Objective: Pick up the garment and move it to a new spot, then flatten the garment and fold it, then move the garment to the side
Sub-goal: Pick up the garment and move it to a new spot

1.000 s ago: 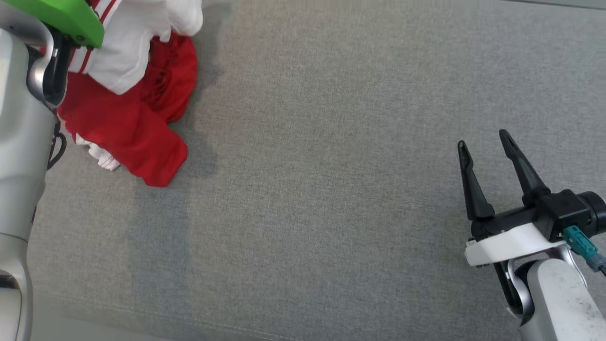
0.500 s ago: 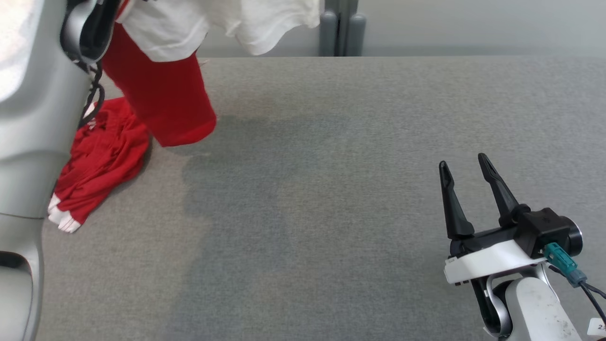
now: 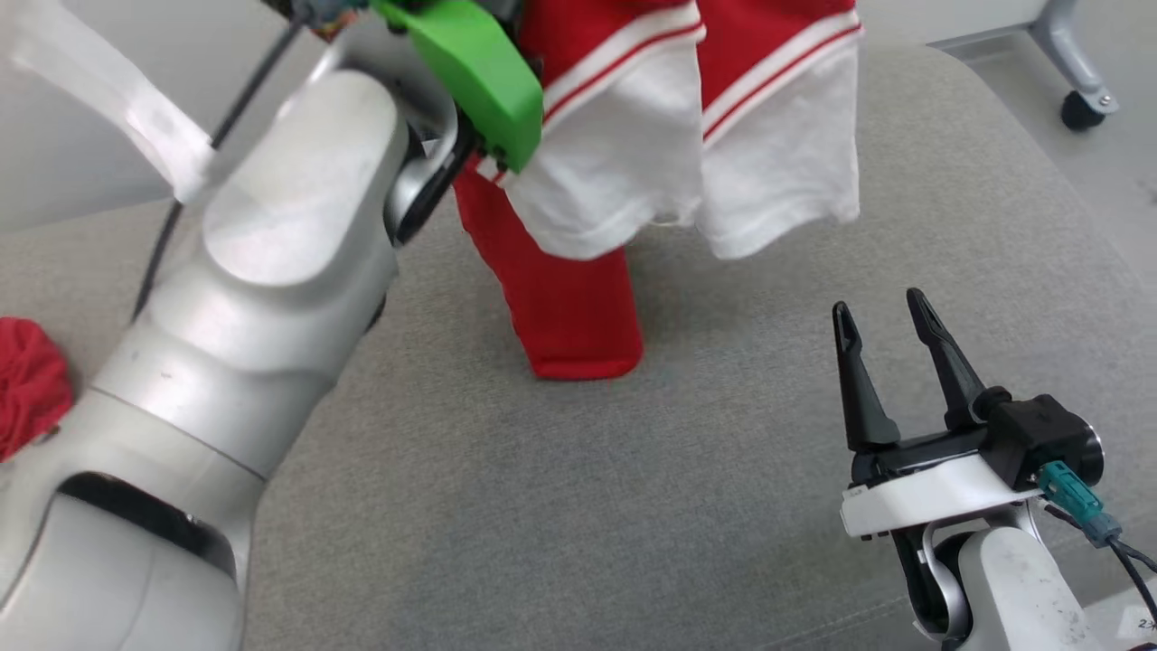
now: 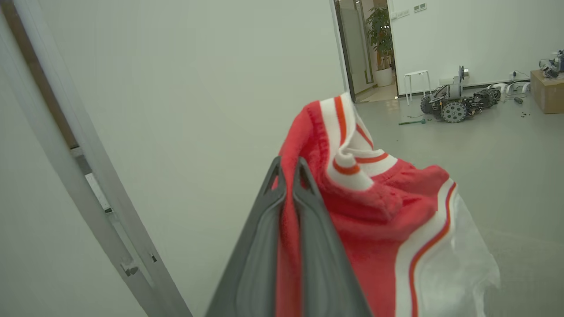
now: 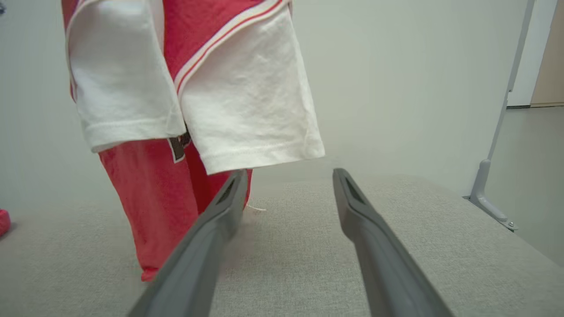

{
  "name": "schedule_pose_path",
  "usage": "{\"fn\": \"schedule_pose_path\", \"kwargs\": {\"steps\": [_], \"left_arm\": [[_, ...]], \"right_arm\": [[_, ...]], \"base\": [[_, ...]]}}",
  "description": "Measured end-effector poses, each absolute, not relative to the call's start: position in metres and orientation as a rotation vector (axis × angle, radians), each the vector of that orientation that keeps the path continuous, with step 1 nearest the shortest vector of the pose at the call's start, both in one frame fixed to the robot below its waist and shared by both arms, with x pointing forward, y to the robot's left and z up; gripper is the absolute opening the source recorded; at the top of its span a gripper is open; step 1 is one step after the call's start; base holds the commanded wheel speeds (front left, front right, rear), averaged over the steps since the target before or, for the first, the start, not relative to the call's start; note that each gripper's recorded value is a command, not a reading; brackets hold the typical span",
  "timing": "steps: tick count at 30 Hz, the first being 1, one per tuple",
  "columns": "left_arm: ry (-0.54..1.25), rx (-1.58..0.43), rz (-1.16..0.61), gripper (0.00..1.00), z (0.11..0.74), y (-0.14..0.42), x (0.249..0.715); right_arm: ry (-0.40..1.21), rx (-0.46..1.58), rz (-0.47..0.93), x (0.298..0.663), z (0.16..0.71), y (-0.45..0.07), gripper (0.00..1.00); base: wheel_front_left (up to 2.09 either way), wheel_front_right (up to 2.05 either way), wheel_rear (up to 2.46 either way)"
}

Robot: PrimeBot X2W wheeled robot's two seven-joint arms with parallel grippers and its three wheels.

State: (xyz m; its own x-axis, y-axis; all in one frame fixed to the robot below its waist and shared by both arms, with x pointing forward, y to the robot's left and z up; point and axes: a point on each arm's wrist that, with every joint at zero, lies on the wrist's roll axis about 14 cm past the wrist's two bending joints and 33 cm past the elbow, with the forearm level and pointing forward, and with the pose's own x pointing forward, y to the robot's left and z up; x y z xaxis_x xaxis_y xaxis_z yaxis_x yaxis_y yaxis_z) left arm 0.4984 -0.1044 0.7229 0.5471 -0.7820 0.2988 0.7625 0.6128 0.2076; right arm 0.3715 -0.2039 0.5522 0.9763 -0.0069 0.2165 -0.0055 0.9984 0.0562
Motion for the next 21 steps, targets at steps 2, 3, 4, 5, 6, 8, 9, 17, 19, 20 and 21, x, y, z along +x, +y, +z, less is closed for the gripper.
{"fn": "schedule_pose_path", "kwargs": {"steps": [2, 3, 4, 5, 6, 8, 9, 17, 19, 20, 21], "left_arm": [[-0.309, 0.042, -0.943, 0.00, 0.687, -0.117, 0.496], [-0.270, 0.031, -0.954, 0.00, 0.668, -0.123, 0.495], [-0.235, 0.024, -0.966, 0.00, 0.650, -0.128, 0.493], [-0.206, 0.016, -0.972, 0.00, 0.635, -0.130, 0.492], [-0.155, 0.004, -0.970, 0.00, 0.613, -0.131, 0.492], [-0.060, -0.010, -0.965, 0.00, 0.572, -0.129, 0.490], [-0.015, -0.010, -0.962, 0.00, 0.551, -0.128, 0.489], [0.115, -0.041, -0.926, 1.00, 0.483, -0.113, 0.477], [0.087, -0.048, -0.916, 1.00, 0.489, -0.111, 0.476], [0.069, -0.051, -0.904, 1.00, 0.492, -0.108, 0.474], [0.061, -0.059, -0.894, 1.00, 0.494, -0.105, 0.471]], "right_arm": [[-0.221, 0.057, -0.030, 0.367, 0.553, -0.213, 1.00], [-0.219, 0.059, -0.041, 0.366, 0.552, -0.217, 1.00], [-0.214, 0.058, -0.047, 0.366, 0.551, -0.219, 1.00], [-0.212, 0.056, -0.050, 0.367, 0.550, -0.220, 1.00], [-0.211, 0.055, -0.054, 0.369, 0.550, -0.221, 1.00], [-0.202, 0.053, -0.061, 0.372, 0.547, -0.224, 1.00], [-0.189, 0.053, -0.062, 0.374, 0.543, -0.224, 1.00], [-0.125, 0.050, -0.028, 0.390, 0.521, -0.213, 1.00], [-0.114, 0.054, -0.020, 0.391, 0.517, -0.210, 1.00], [-0.109, 0.057, -0.016, 0.390, 0.515, -0.208, 1.00], [-0.102, 0.057, -0.012, 0.388, 0.513, -0.206, 1.00]], "base": [[0.00, 0.00, 0.00], [0.00, 0.00, 0.00], [0.00, 0.00, 0.00], [0.00, 0.00, 0.00], [0.00, 0.00, 0.00], [0.00, 0.00, 0.00], [0.00, 0.00, 0.00], [0.00, 0.00, 0.00], [0.00, 0.00, 0.00], [0.00, 0.00, 0.00], [0.00, 0.00, 0.00]]}}
